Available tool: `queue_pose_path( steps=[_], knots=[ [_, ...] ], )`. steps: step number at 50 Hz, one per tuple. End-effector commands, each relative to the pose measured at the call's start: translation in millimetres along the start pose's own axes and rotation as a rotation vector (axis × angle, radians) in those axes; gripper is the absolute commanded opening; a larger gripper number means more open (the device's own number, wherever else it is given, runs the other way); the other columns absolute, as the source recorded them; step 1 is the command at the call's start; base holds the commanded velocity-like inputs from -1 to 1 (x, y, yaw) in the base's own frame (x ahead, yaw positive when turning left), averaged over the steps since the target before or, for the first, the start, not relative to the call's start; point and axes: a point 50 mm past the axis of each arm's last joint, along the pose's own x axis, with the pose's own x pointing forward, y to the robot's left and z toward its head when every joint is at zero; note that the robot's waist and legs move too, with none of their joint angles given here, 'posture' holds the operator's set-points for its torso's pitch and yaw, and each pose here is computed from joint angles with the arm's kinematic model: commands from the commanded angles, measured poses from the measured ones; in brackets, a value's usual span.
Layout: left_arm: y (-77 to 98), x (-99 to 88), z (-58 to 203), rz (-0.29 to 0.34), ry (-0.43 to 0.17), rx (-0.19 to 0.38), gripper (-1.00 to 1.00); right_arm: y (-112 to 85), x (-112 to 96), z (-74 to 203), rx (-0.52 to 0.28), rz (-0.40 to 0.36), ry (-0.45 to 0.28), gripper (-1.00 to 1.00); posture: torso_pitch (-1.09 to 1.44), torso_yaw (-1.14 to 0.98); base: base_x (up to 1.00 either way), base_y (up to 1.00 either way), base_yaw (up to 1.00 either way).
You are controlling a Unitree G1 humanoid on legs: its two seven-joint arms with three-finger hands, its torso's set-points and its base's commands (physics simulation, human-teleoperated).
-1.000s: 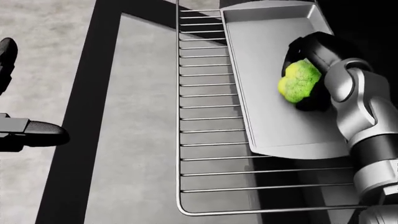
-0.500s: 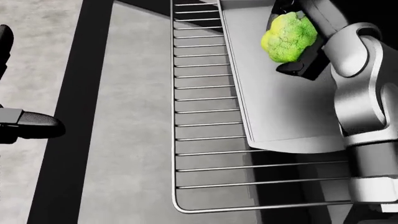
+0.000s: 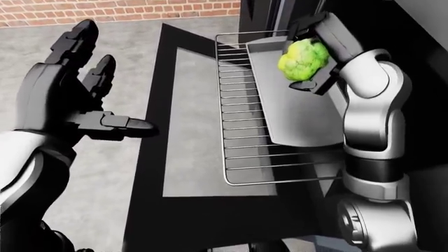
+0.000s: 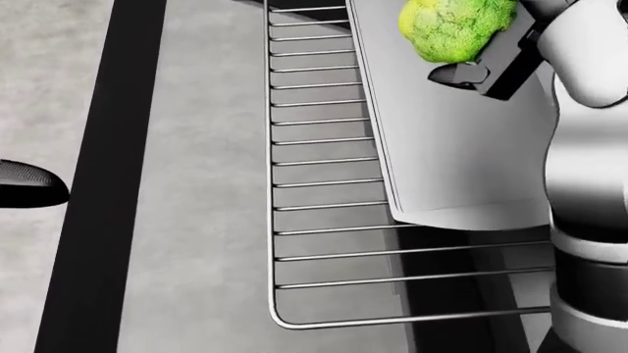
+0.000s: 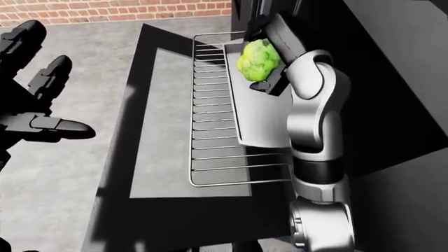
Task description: Pick the broccoli from the oven and place it on the plate on the counter.
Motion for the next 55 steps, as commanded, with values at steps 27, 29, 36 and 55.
queue_pose_path(
  steps=[27, 29, 36, 55],
  knots=[
    [5.7, -6.0, 17, 0.022, -0.086, 0.003, 1.00, -22.5, -16, 20, -0.040, -0.067, -0.054, -1.00, 0.46, 0.00, -0.10, 0.23, 0.00],
    [5.5, -6.6, 19, 0.021, -0.087, 0.004, 1.00, -28.4, -17, 21, -0.032, -0.079, -0.054, -1.00, 0.46, 0.00, -0.29, 0.41, 0.00],
    [5.1, -6.6, 18, 0.022, -0.087, 0.004, 1.00, -35.9, -20, 23, -0.015, -0.102, -0.061, -1.00, 0.46, 0.00, -0.30, 0.04, 0.00],
    [3.5, -9.6, 14, 0.018, -0.082, 0.008, 1.00, -42.4, -31, 29, -0.006, -0.105, -0.073, -1.00, 0.46, 0.00, -0.13, -0.21, -0.37]
  ],
)
